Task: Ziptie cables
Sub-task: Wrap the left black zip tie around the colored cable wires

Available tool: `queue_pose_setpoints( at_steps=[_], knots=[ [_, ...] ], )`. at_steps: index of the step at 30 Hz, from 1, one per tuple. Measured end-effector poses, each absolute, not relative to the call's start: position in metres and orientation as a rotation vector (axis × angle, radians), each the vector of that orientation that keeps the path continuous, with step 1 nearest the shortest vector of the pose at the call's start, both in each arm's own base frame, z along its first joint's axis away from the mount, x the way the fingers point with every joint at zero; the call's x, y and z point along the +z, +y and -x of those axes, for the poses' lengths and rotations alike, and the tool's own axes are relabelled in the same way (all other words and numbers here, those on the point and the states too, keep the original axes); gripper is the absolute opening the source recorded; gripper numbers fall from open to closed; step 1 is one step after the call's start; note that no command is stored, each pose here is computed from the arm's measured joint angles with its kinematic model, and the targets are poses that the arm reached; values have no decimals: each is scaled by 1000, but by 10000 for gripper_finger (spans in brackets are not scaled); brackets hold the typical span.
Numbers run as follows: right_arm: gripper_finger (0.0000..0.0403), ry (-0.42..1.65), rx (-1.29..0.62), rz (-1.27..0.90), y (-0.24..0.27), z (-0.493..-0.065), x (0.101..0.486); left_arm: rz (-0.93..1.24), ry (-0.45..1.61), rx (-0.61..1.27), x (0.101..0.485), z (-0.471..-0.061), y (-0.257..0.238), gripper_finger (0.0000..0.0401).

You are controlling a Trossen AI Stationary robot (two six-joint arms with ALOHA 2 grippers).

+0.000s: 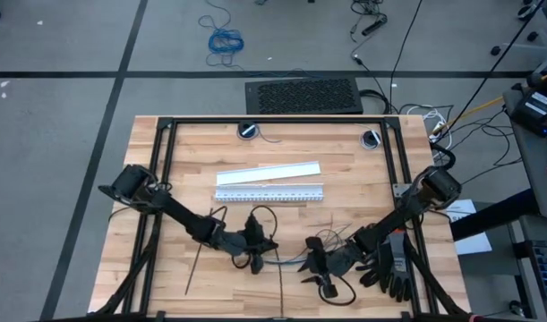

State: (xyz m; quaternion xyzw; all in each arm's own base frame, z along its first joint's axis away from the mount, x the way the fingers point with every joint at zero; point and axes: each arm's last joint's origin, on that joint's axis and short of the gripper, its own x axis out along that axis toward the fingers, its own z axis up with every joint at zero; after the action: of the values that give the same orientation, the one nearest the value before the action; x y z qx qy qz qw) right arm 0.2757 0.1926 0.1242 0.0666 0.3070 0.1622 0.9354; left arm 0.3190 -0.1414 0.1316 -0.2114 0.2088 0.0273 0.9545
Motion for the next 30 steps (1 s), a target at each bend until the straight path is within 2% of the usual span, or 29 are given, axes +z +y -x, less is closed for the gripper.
queue_pose_setpoints(
  at_steps=[6,14,19,24,30],
  knots=[
    [146,653,343,-141,200,-269,122,459,420,86,139,-326,-145,0],
    [146,650,239,-104,234,-265,114,457,366,162,140,-314,-165,0],
    [146,752,212,18,267,-282,101,491,356,155,141,-308,-177,0],
    [146,799,198,157,289,-300,109,499,364,131,141,-303,-185,0],
    [146,810,143,280,297,-295,123,512,374,104,140,-300,-191,0]
  ],
)
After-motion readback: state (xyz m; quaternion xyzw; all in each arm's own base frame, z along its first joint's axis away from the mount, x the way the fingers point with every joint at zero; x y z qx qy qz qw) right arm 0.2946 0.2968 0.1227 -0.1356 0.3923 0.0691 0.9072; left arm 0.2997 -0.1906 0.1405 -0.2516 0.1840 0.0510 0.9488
